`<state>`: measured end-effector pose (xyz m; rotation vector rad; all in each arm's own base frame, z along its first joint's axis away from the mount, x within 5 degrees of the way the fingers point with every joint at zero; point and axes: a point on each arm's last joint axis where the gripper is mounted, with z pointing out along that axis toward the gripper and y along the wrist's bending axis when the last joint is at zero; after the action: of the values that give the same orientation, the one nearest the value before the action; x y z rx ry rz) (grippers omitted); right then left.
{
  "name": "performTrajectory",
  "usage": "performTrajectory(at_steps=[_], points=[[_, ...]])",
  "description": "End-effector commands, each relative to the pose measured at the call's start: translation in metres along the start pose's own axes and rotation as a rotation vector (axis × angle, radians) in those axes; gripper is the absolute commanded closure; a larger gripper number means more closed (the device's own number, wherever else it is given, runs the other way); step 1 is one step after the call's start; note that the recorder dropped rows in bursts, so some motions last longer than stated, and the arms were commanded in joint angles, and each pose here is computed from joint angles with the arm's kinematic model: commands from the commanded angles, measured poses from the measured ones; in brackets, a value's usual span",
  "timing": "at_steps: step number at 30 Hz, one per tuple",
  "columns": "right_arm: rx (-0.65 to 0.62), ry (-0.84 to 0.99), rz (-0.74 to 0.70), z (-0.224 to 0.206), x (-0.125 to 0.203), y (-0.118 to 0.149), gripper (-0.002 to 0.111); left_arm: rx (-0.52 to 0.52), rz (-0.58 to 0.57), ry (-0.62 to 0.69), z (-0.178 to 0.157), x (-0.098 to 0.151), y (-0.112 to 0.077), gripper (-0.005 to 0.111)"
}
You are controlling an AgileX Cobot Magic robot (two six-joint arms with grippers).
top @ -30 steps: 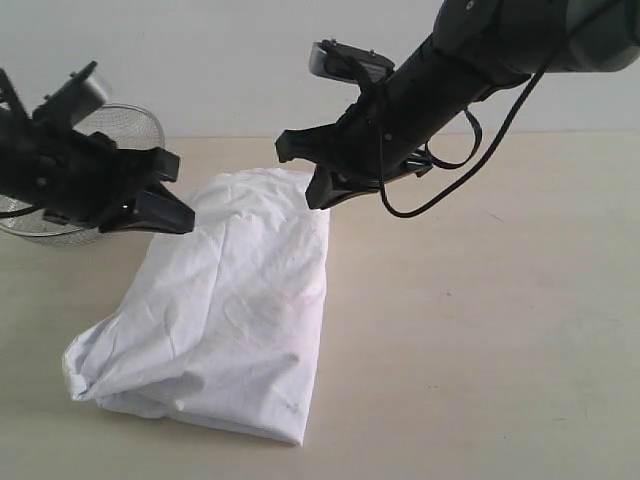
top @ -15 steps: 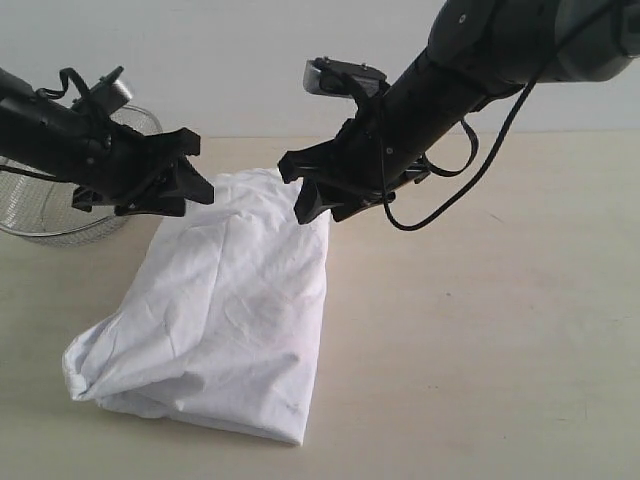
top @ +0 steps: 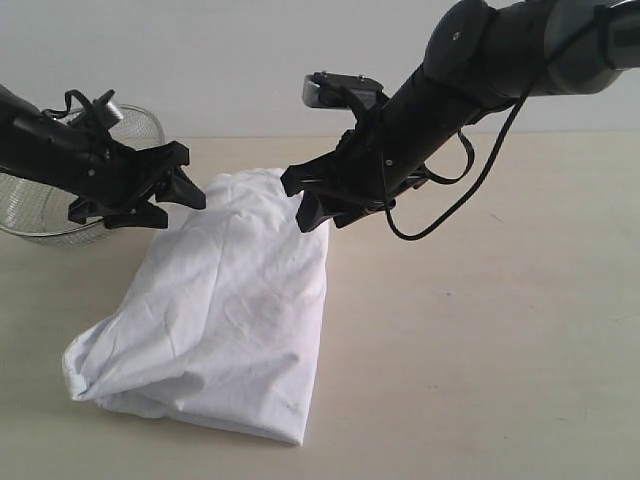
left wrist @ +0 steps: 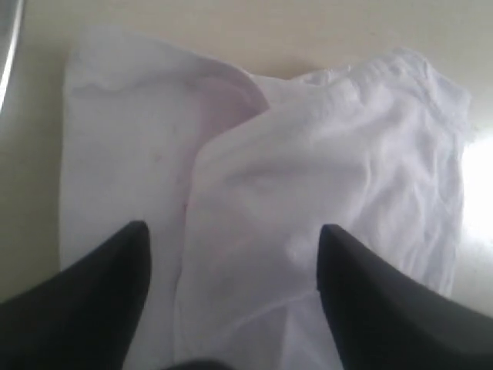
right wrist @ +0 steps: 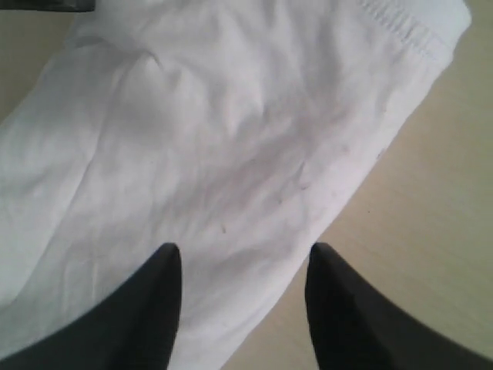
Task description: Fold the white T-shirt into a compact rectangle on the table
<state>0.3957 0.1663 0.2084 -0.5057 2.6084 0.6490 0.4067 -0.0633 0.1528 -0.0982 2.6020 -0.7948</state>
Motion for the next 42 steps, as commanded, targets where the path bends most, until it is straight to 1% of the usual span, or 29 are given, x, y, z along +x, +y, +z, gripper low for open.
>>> performTrajectory(at_steps=[1, 3, 5, 8, 12, 16, 19, 24, 26, 29, 33, 37, 42], points=[[0.005, -0.015, -0.010, -0.002, -0.001, -0.002, 0.064, 0.024, 0.006, 0.003, 0.008, -0.007, -0.001, 0.047], [0.007, -0.019, -0.012, -0.002, -0.001, -0.002, 0.064, 0.053, 0.005, 0.011, 0.012, -0.009, -0.004, 0.047], [0.008, -0.021, -0.013, -0.002, -0.002, -0.002, 0.064, 0.055, 0.009, 0.017, 0.017, -0.009, -0.004, 0.047], [0.011, -0.028, -0.013, -0.002, -0.002, -0.003, 0.064, 0.065, 0.028, 0.035, 0.026, -0.008, -0.010, 0.048], [0.011, -0.028, -0.013, -0.002, -0.002, -0.003, 0.064, 0.066, 0.047, 0.051, 0.039, -0.004, -0.017, 0.050], [0.008, -0.022, -0.016, -0.002, -0.002, -0.002, 0.064, 0.066, 0.052, 0.049, 0.041, -0.005, -0.017, 0.055], [0.009, -0.022, -0.018, -0.002, -0.002, -0.002, 0.064, 0.060, 0.061, 0.051, 0.040, -0.006, -0.016, 0.065], [0.009, -0.022, -0.018, -0.002, -0.002, -0.002, 0.064, 0.062, 0.075, 0.058, 0.038, -0.006, -0.018, 0.095], [0.008, -0.021, -0.018, -0.002, -0.002, -0.002, 0.064, 0.054, 0.093, 0.062, 0.037, -0.005, -0.018, 0.102], [0.007, -0.020, -0.018, -0.002, -0.001, -0.002, 0.064, 0.041, 0.111, 0.064, 0.031, -0.007, -0.020, 0.102], [0.008, -0.019, -0.019, -0.002, -0.001, -0.002, 0.064, 0.030, 0.142, 0.026, 0.017, -0.013, -0.028, 0.102], [0.008, -0.019, -0.019, -0.002, -0.001, -0.002, 0.064, -0.002, 0.165, -0.010, 0.002, -0.018, -0.035, 0.102], [0.008, -0.019, -0.019, -0.002, -0.001, -0.002, 0.064, -0.068, 0.168, 0.011, -0.002, -0.017, -0.031, 0.102]])
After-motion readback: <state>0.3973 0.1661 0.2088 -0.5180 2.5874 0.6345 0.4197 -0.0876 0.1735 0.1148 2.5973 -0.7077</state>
